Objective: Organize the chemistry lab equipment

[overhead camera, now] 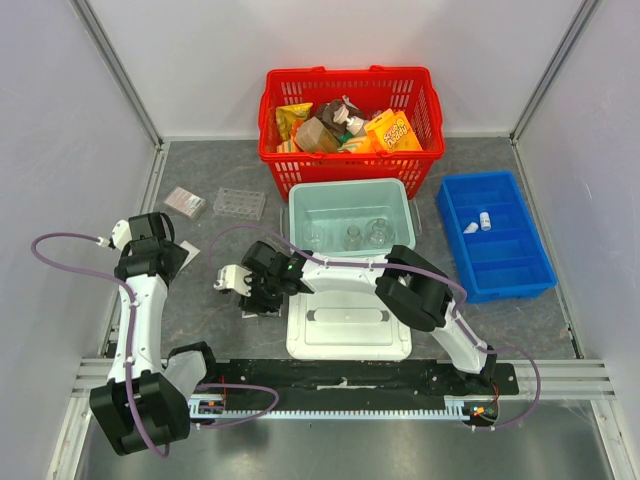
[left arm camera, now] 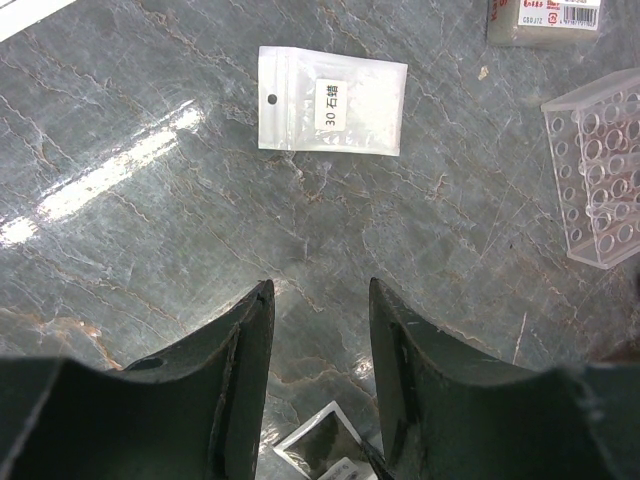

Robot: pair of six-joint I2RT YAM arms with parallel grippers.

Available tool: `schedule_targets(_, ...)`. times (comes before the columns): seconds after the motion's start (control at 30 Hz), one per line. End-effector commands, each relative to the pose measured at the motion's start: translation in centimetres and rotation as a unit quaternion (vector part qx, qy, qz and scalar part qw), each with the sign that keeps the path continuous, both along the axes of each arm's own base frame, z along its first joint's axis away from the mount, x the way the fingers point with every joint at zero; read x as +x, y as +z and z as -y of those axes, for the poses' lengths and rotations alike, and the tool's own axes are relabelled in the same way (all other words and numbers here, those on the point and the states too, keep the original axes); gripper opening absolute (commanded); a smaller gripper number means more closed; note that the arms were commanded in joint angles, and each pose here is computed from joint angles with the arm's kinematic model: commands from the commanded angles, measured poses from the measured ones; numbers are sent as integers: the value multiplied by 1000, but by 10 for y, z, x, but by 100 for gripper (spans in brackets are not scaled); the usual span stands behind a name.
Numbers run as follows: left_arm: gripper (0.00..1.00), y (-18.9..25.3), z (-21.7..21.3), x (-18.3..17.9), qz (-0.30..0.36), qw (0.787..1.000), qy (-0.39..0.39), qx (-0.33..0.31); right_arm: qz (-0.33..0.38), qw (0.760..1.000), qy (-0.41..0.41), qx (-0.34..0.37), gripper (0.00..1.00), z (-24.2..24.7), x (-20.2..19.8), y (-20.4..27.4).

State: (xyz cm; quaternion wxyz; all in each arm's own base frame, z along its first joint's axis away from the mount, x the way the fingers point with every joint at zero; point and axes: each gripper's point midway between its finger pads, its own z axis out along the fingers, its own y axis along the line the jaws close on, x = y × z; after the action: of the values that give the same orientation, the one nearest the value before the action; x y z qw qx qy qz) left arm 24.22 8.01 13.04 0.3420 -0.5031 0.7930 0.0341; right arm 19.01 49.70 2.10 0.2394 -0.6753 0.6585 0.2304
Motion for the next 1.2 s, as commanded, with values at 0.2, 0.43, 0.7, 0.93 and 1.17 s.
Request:
schedule_targets(0.2,49,9,-5,3,19,1000,9,12,9,1000,-19,-10,45,5,7,-8)
schedule_targets(0.43,49,8,-5,3,17,1000,9,10,17,999,-27,20,40,-2,9,6)
schedule_targets(0.7,49,8,-5,2,20,1000,8,11,13,996,-42,79,40,-12,8,54)
schedule_targets(0.93,49,12,1,4,32,999,-8,4,42,986,-102,128,39,-6,22,118)
schedule_targets(1.17,49,15,2,3,39,999,-13,7,67,963,-188,180,39,27,45,198)
